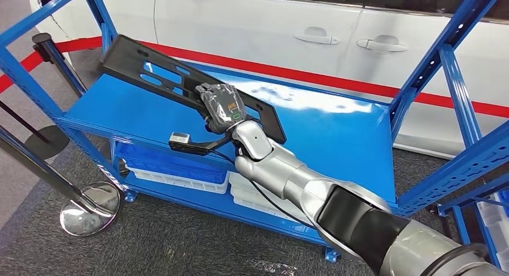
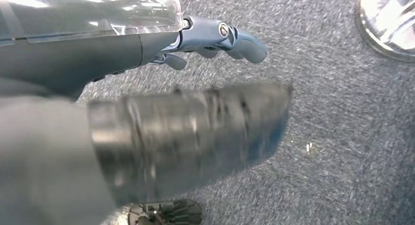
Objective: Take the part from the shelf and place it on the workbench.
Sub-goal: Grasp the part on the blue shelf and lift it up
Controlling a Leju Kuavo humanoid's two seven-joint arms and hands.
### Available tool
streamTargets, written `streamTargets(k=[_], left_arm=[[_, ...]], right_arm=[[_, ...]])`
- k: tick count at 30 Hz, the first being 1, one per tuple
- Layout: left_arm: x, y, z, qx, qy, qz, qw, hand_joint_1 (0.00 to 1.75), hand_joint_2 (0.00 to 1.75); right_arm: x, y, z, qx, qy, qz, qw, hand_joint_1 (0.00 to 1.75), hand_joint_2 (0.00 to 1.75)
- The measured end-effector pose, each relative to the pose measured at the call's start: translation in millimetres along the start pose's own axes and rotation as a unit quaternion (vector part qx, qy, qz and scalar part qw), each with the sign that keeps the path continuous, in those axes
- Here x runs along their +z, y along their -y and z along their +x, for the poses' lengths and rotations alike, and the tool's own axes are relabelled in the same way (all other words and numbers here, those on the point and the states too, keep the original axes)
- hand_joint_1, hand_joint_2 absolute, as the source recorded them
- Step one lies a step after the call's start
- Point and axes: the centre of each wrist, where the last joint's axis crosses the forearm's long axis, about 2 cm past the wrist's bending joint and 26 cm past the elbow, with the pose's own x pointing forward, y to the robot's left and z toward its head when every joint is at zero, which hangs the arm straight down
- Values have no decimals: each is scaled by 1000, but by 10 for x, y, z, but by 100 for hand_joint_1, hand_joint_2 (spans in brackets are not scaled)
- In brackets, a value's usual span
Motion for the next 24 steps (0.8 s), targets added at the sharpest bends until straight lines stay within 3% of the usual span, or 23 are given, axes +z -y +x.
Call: streamTargets(k=[3, 7, 9, 12, 16, 21, 24], left_arm=[[21, 9, -47, 2, -14, 5, 1000, 0, 175], [36, 6, -86, 12, -29, 19, 999, 0, 175], [43, -5, -113, 16, -35, 23, 999, 0, 175], [53, -8, -146, 28, -36, 17, 999, 0, 175], [67, -1, -180, 42, -33, 5, 999, 0, 175], [57, -32, -185, 48, -34, 3, 998, 0, 175], [58, -53, -206, 49, -38, 4, 998, 0, 175]], right_arm=[[-51, 348, 134, -8, 27, -93, 995, 175, 175], [-16, 1020, 272, -51, 53, -243, 967, 175, 175], [45, 1210, 292, -97, 51, -273, 956, 175, 175], [140, 1381, 311, -222, 42, -281, 933, 175, 175], [246, 1566, 376, -377, 65, -271, 883, 175, 175], [309, 1683, 404, -508, 125, -225, 822, 175, 175], [344, 1704, 382, -529, 141, -216, 808, 175, 175]])
